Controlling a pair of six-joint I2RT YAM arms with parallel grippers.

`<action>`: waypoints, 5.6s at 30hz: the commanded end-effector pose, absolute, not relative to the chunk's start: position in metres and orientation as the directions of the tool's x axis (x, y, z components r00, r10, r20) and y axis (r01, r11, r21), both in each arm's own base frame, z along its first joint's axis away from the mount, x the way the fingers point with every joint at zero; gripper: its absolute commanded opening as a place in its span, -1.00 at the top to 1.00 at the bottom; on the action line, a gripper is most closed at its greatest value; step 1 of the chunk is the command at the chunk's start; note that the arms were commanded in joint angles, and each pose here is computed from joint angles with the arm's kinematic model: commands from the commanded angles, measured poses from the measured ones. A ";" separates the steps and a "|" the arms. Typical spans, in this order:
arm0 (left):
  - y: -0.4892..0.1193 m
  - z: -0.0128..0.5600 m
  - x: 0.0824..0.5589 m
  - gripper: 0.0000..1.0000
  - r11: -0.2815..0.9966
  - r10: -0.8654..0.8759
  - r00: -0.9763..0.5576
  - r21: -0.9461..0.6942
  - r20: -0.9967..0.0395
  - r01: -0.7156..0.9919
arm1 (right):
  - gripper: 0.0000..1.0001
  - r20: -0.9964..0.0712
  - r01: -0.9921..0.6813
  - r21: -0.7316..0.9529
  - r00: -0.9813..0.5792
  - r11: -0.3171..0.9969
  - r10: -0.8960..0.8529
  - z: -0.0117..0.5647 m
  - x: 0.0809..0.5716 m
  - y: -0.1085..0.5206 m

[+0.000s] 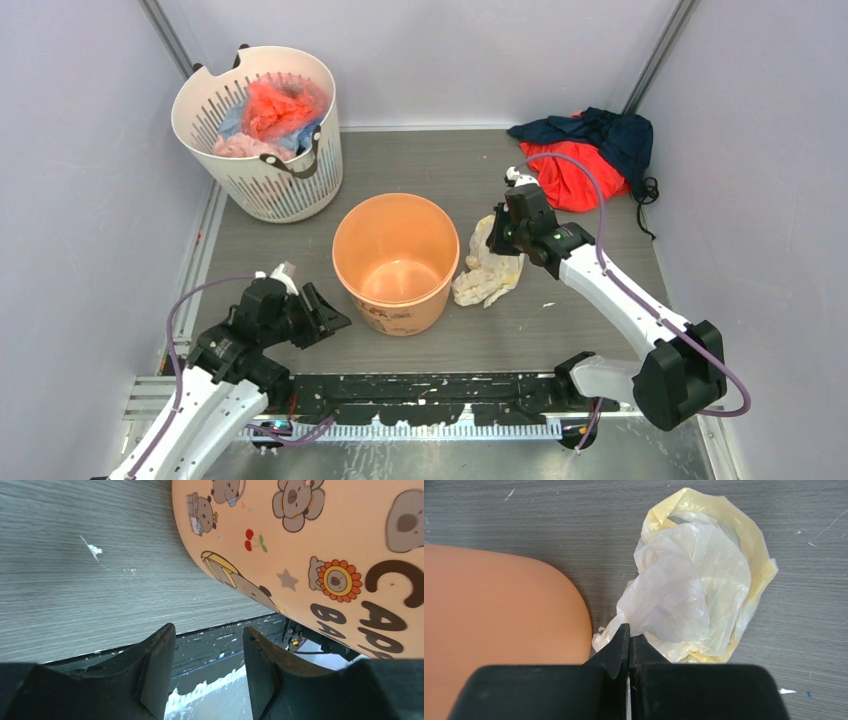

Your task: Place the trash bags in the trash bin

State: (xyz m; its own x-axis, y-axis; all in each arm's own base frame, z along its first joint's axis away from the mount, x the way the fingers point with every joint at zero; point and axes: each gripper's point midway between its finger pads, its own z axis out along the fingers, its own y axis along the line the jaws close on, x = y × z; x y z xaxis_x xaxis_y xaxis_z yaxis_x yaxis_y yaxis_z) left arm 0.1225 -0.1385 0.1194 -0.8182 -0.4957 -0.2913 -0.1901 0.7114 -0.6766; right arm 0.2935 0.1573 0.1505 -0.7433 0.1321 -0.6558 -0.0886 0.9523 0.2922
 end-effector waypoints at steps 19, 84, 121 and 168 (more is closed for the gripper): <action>-0.263 0.092 0.129 -0.09 0.819 -0.288 -0.835 -0.573 -0.469 0.039 | 0.98 -0.792 0.090 0.104 -0.595 0.990 0.137 0.222 0.306 0.096; -0.335 0.343 0.126 -0.99 0.129 -0.293 -0.539 -0.592 -0.790 0.796 | 0.98 -0.879 -0.612 0.477 -0.338 0.631 0.336 0.510 0.163 0.162; -0.315 0.345 0.142 0.72 0.294 -0.216 -0.418 -0.467 -0.882 0.834 | 0.98 -0.887 -0.589 0.460 -0.344 0.664 0.309 0.490 0.167 0.158; -0.213 0.502 0.110 0.89 0.402 -0.333 -0.151 -0.285 -0.931 0.870 | -0.24 -0.923 -0.557 0.385 -0.246 0.736 0.296 0.514 0.167 0.137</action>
State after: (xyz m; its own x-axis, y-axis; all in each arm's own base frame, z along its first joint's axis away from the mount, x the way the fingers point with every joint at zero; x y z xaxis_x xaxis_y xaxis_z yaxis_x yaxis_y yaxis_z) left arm 0.1172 -0.1976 0.4648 -0.2035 -0.3226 -0.9244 0.8069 0.4794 -0.3450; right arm 0.1739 0.1170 0.5024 -0.2367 0.3121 -0.9201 -0.4473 0.8056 0.3884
